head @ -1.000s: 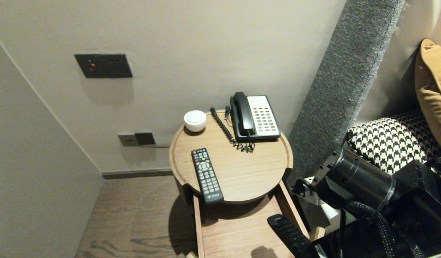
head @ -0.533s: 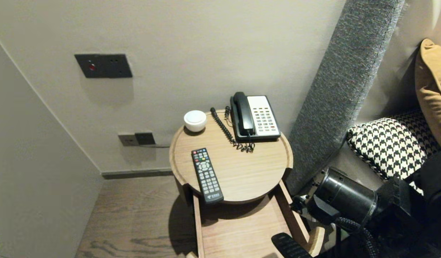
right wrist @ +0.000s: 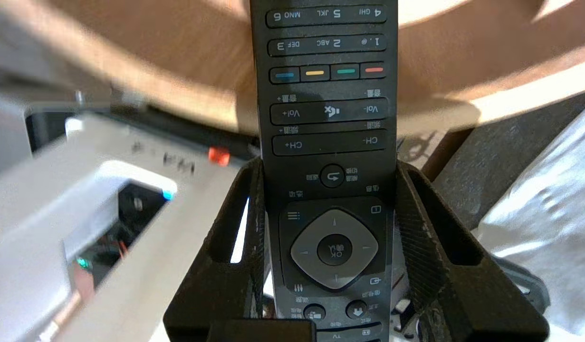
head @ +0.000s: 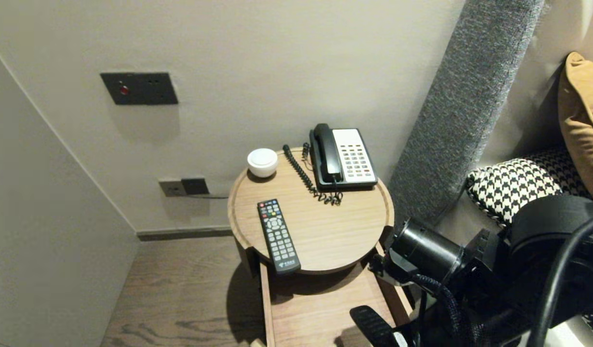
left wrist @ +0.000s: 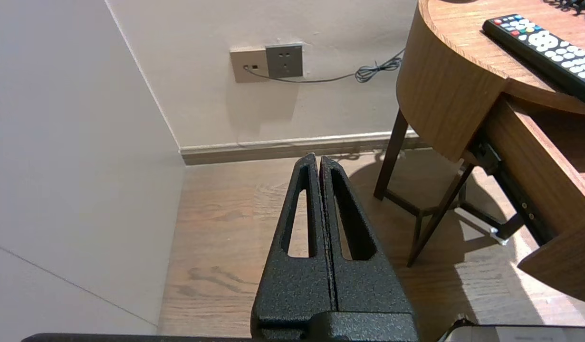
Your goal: Put the remote controls on the table in the drawer one by one
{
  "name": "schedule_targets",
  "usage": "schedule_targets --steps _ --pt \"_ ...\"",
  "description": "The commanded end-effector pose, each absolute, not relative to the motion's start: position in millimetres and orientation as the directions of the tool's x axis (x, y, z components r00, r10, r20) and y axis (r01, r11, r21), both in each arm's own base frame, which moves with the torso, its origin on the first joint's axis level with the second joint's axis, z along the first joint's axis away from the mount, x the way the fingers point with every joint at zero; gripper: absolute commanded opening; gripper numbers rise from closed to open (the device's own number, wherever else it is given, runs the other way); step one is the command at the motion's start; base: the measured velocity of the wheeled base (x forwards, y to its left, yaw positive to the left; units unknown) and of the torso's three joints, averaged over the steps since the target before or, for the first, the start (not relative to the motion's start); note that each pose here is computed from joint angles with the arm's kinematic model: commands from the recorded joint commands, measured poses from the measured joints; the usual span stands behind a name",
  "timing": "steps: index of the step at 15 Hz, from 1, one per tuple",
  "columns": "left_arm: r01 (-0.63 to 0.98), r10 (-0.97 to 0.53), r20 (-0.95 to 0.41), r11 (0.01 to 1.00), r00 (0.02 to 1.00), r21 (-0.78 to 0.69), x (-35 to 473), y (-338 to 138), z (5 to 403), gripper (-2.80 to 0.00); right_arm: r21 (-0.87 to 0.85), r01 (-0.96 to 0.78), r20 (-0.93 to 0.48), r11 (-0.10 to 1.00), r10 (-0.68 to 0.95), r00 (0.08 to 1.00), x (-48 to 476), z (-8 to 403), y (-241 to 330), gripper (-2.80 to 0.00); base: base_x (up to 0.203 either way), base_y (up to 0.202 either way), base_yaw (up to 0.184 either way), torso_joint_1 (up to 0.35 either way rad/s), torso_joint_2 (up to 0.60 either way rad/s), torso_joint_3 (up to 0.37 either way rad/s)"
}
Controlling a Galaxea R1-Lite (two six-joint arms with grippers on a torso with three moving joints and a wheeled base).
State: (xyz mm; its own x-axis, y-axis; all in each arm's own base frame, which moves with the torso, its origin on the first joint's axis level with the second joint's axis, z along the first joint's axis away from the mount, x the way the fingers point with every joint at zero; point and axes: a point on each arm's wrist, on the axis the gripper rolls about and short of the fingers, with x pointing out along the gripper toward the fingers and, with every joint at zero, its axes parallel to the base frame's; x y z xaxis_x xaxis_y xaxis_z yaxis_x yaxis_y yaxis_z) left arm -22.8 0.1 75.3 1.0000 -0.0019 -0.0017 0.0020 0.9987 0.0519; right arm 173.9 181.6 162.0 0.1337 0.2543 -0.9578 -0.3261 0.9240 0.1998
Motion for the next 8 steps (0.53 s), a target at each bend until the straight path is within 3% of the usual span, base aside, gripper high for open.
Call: schedule_targets --steps 1,8 --pt "0.002 -0.002 -0.002 0.999 1.0 0.052 -22.8 0.1 75.3 -2.8 0.189 -0.311 -0.963 0.931 0.238 0.127 186.7 156.9 183.7 -2.8 0.0 0.0 0.0 0.0 0.0 0.0" --pt "0.002 -0.002 -0.002 0.999 1.0 0.052 -22.8 0.1 75.3 -2.8 0.18 -0.296 -0.968 0.938 0.222 0.116 209.8 139.9 196.4 -2.8 0.0 0.0 0.0 0.0 0.0 0.0"
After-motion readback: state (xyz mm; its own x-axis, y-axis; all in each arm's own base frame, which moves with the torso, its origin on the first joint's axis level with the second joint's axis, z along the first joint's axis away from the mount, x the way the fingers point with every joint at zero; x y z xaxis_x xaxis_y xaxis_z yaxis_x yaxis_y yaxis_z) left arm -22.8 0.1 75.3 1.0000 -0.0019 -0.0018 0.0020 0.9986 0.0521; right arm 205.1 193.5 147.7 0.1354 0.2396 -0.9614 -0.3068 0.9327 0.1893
